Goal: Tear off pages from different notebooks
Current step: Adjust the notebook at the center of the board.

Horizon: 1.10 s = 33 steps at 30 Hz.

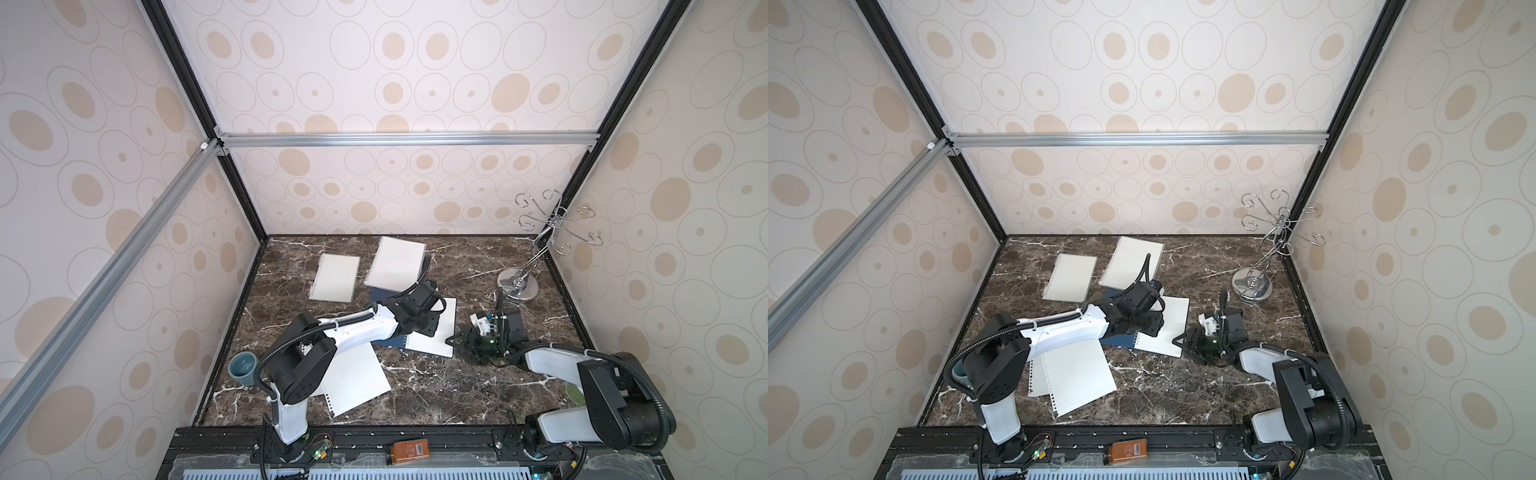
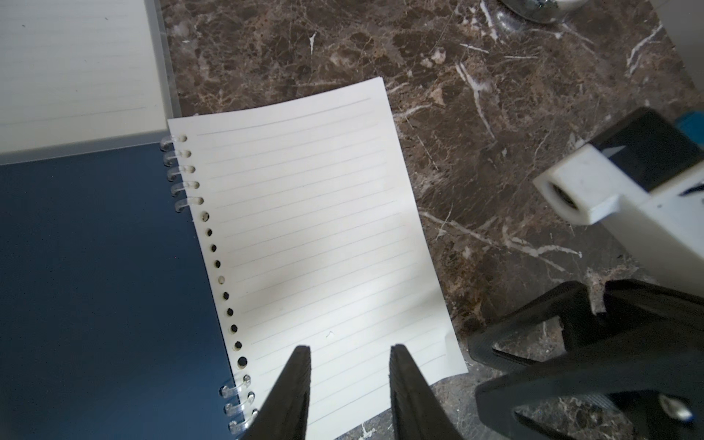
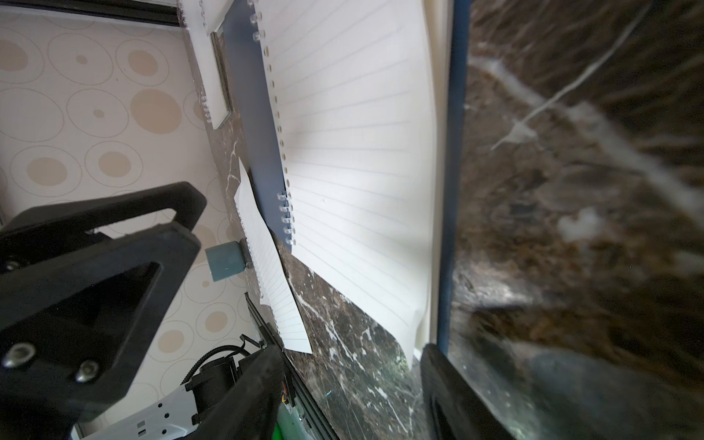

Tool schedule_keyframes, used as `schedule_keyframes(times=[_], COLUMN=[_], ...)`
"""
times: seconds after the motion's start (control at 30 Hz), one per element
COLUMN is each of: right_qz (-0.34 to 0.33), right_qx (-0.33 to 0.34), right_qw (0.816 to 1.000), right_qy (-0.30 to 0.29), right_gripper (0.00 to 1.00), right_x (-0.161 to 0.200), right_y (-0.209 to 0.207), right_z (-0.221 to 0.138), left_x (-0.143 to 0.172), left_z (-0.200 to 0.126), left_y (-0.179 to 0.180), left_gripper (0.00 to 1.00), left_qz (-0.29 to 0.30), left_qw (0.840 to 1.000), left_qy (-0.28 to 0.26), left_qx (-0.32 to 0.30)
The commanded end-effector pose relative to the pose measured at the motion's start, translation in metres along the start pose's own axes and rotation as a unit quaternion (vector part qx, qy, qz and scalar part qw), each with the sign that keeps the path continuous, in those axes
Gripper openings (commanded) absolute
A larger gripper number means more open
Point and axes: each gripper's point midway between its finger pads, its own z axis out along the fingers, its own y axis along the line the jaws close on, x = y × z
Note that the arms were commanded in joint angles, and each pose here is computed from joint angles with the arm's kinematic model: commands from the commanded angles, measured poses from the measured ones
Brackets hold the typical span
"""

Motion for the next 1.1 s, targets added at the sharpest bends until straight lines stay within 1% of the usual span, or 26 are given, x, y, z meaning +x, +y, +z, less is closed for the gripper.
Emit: schedule_keyframes(times=[0.0, 0.33, 0.9, 1.07], right_qz=[-0.010, -0.010, -0.007, -0.010], right_qx=[-0.009, -0.008, -0.010, -0.013], right_qw=[1.000, 1.000, 1.000, 1.000], right_qy=[-0.002, 0.003, 0.007, 0.003], right_gripper=[0.60, 0.60, 0.61, 0.60], right_x=[-0.003, -0.002, -0.003, -0.008], right_y=[0.006, 0.006, 0.004, 0.004], right_z=[0.002, 0.004, 0.010, 0.014], left_x=[-0.002, 0.003, 0.005, -0.001], left_z=[-0.005, -0.002, -0.004, -0.004], left_y=[0.000, 0.000, 0.003, 0.023], left_gripper=[0.36, 0.35, 0.35, 0.35], left_qz=[0.000, -0.002, -0.007, -0.025], left_qw=[1.000, 1.000, 1.000, 0.999], left_qy=[-0.003, 0.005, 0.003, 0.003], left_qx=[0.001, 0.005, 0.001, -0.021])
